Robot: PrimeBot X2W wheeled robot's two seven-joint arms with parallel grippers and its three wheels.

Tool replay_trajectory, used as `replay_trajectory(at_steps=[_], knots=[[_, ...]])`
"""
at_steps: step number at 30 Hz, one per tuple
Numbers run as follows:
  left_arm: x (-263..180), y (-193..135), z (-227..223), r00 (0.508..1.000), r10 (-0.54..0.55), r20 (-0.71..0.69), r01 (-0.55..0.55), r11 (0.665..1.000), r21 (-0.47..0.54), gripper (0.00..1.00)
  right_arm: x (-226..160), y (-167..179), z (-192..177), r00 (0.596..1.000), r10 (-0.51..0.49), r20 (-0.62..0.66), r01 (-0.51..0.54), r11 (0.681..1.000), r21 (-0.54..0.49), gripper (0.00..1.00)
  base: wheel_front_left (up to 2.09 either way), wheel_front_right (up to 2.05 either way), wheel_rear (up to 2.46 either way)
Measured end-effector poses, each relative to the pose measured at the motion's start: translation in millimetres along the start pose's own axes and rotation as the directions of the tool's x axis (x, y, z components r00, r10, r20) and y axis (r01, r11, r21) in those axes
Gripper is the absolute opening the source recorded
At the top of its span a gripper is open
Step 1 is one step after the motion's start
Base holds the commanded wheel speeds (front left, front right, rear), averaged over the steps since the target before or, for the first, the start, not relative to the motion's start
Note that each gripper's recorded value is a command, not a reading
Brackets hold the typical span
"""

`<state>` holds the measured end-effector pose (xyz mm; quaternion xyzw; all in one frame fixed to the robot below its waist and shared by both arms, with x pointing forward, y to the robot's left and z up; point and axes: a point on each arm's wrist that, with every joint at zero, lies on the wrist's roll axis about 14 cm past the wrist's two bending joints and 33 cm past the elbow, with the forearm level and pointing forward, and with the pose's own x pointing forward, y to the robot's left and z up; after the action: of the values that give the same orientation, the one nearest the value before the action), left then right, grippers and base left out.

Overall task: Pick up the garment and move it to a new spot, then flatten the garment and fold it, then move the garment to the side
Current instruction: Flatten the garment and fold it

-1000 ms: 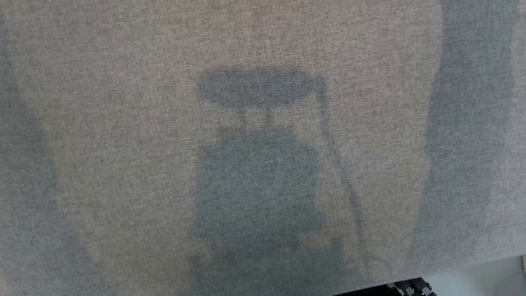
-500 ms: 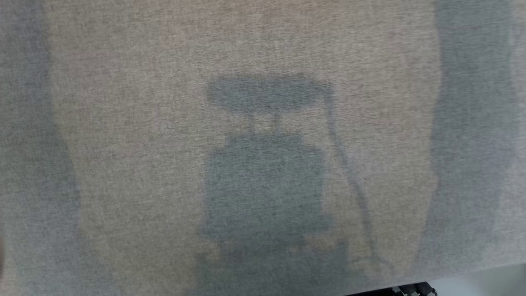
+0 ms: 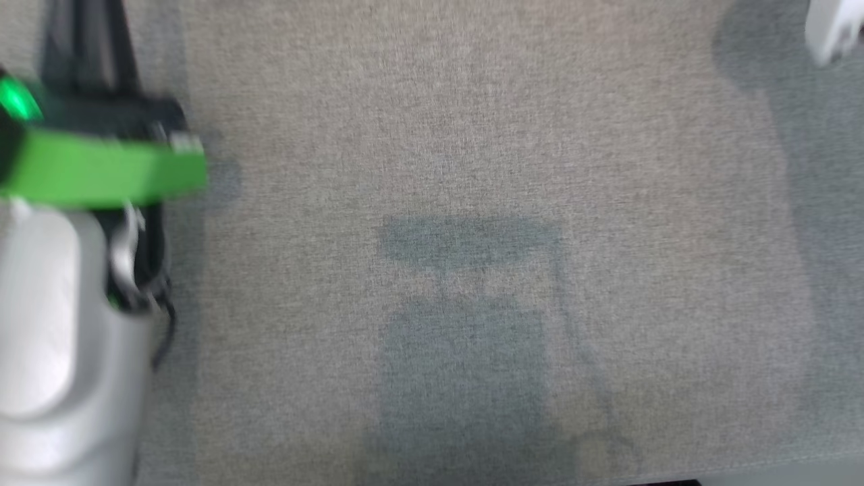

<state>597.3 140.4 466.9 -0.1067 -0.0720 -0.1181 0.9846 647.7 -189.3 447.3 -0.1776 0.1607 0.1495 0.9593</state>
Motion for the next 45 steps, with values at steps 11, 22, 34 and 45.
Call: replay_trajectory(at_steps=[11,22,34,45], knots=[[-109,-15,-16,0.972,0.144,-0.184,-0.154,0.987,-0.039,0.00,-115,40,-50,0.972,0.065,-0.224,-0.020,0.980,0.198,0.00,0.00,0.00,0.00],[-201,-21,-13,0.923,0.260,-0.283,-0.285,0.957,-0.052,0.00,-183,74,-71,0.954,0.079,-0.288,0.022,0.943,0.332,0.00,0.00,0.00,0.00],[-283,-26,7,0.883,0.362,-0.300,-0.393,0.918,-0.049,0.00,-220,99,-85,0.948,0.079,-0.307,0.055,0.914,0.402,0.00,0.00,0.00,0.00],[-326,-34,4,0.844,0.392,-0.366,-0.425,0.905,-0.010,0.00,-236,122,-104,0.914,0.140,-0.380,0.035,0.908,0.417,0.00,0.00,0.00,0.00]])
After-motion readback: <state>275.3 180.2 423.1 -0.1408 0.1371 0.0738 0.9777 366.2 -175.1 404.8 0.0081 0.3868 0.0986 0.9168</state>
